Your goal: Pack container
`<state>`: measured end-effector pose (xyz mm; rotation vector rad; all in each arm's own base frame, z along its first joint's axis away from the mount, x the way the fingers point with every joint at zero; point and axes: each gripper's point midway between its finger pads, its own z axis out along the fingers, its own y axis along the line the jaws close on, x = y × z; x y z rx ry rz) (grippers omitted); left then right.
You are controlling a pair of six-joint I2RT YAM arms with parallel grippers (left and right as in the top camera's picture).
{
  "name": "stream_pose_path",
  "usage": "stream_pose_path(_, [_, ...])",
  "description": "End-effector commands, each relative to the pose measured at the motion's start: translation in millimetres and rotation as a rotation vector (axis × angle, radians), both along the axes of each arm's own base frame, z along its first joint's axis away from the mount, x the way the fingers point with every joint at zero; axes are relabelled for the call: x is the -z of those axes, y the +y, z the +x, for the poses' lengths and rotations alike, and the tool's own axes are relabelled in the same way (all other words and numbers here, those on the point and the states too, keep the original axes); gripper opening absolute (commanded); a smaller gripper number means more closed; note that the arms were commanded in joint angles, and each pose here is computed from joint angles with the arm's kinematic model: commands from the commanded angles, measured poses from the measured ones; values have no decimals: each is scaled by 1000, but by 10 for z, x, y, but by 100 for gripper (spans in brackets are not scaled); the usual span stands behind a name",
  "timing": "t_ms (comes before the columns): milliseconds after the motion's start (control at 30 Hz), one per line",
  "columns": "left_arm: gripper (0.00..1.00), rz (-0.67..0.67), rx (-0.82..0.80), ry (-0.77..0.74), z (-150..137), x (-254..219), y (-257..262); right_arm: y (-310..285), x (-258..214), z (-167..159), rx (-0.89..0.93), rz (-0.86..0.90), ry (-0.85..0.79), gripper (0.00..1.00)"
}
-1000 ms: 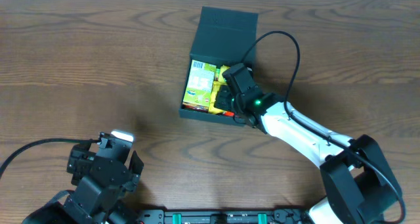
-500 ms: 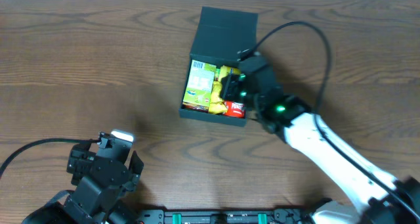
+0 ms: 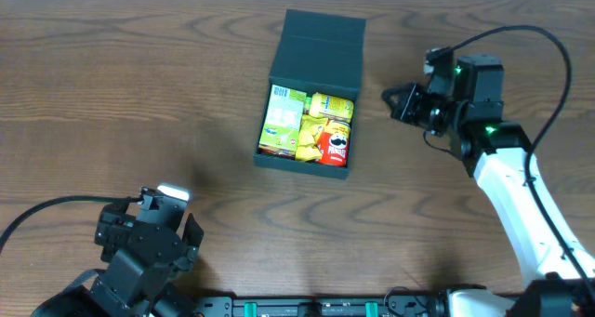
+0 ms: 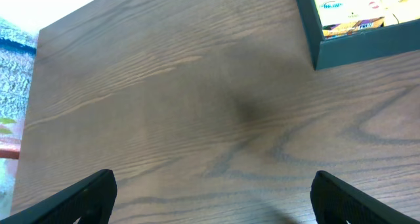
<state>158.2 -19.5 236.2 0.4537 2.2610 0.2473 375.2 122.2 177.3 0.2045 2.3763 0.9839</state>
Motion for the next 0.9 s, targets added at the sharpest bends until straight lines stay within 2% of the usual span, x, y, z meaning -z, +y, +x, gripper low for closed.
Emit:
stream_pose_path(0, [95,12,-1,-20,7,-56,27,442,-90,-317,-262,161,35,1])
stream_pose_path(133, [95,12,-1,-20,7,-56,27,675,130,-475,-369,119,71,1])
stream_pose_path(300, [95,12,-1,-20,7,-56,27,699,545,-459,-322,-47,146,1])
stream_pose_path(467, [95,12,-1,-20,7,-56,27,719,727,-615,-323,-199,186,1])
stream_pose_path(600, [95,12,-1,-20,7,-56,27,652,903,-770,-237,-301,302,1])
stream_pose_path(700, [95,12,-1,-20,7,-56,27,643,940,-846,-182,-294,373,1])
stream_pose_path(867, [95,12,-1,-20,7,-56,27,584,972,-819,-135,-331,378,2])
